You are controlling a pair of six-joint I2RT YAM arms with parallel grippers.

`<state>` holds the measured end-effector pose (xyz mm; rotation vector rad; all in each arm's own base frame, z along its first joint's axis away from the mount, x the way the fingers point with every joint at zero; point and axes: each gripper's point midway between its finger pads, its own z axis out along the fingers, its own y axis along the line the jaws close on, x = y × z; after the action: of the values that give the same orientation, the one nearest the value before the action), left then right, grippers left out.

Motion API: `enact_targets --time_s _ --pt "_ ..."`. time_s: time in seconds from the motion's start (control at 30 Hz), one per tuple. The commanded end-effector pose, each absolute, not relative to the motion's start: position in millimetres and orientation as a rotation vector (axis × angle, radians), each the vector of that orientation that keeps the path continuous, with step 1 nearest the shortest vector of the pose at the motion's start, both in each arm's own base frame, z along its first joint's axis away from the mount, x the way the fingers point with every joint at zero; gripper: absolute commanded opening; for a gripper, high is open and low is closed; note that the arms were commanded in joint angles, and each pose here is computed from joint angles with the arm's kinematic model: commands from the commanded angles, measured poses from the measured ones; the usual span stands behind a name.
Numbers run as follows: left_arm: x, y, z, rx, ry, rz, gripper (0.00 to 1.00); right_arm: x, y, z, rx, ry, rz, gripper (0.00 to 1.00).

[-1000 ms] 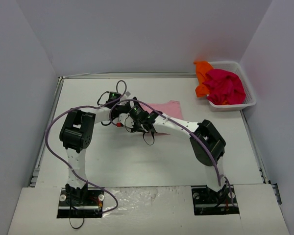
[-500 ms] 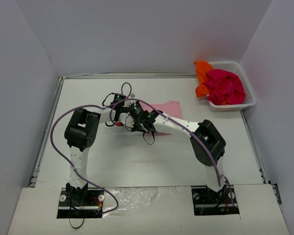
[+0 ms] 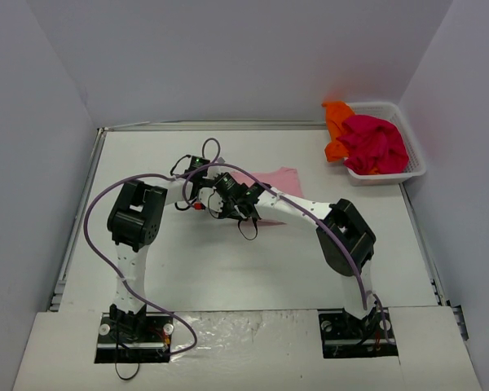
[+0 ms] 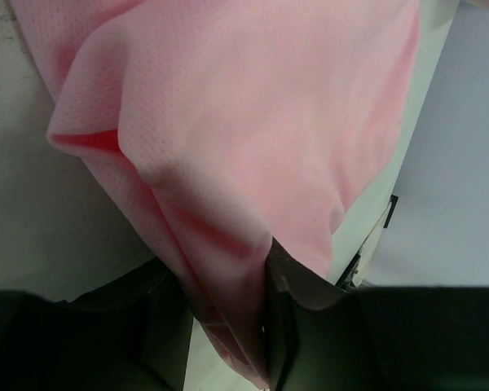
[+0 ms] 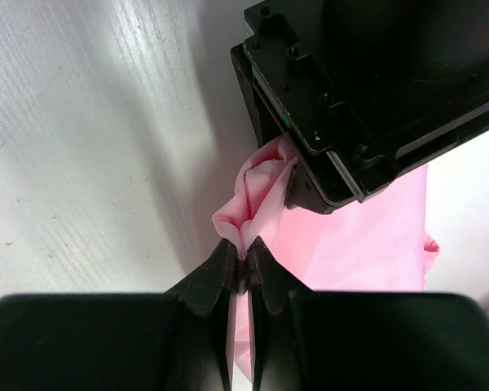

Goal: Fold and stack the t-shirts
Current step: Put the neatly folded tshirt into the corner of the board with the left arm

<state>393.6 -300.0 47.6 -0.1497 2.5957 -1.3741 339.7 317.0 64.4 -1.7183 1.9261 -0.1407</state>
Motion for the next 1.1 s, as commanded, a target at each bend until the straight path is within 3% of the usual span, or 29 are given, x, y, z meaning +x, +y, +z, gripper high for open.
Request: enact_targets --time_s 0.0,0.27,0.3,0.37,0.4,0.5,0.67,0.83,1.07 --pt "404 -300 65 -0.081 2.554 -1.317 0.31 339 313 77 -1.702 1.927 -0.132 0.0" --pt "401 -296 59 -0.069 2.592 -1.268 0.03 331 314 70 -1.736 1.95 -0.093 0.0" --pt "402 -296 60 -0.063 2.591 -1.265 0.02 328 314 71 -1.757 1.963 -0.072 0.2" --pt "403 -294 61 -0.051 2.593 -1.253 0.02 309 323 71 -1.822 1.973 0.091 0.36" --pt "403 -293 62 -0.044 2.59 -1.252 0.02 301 319 74 -1.852 1.992 0.147 0.6" --pt "405 -288 65 -0.031 2.58 -1.226 0.02 282 322 104 -1.881 1.938 0.315 0.73" --pt "407 -281 78 0.005 2.556 -1.194 0.02 259 305 159 -1.896 1.882 0.512 0.76" --pt "410 -259 90 0.062 2.526 -1.111 0.02 272 255 193 -1.79 1.918 0.497 0.76" --pt "413 -206 98 0.117 2.545 -0.989 0.02 301 172 184 -1.541 2.096 0.418 0.77"
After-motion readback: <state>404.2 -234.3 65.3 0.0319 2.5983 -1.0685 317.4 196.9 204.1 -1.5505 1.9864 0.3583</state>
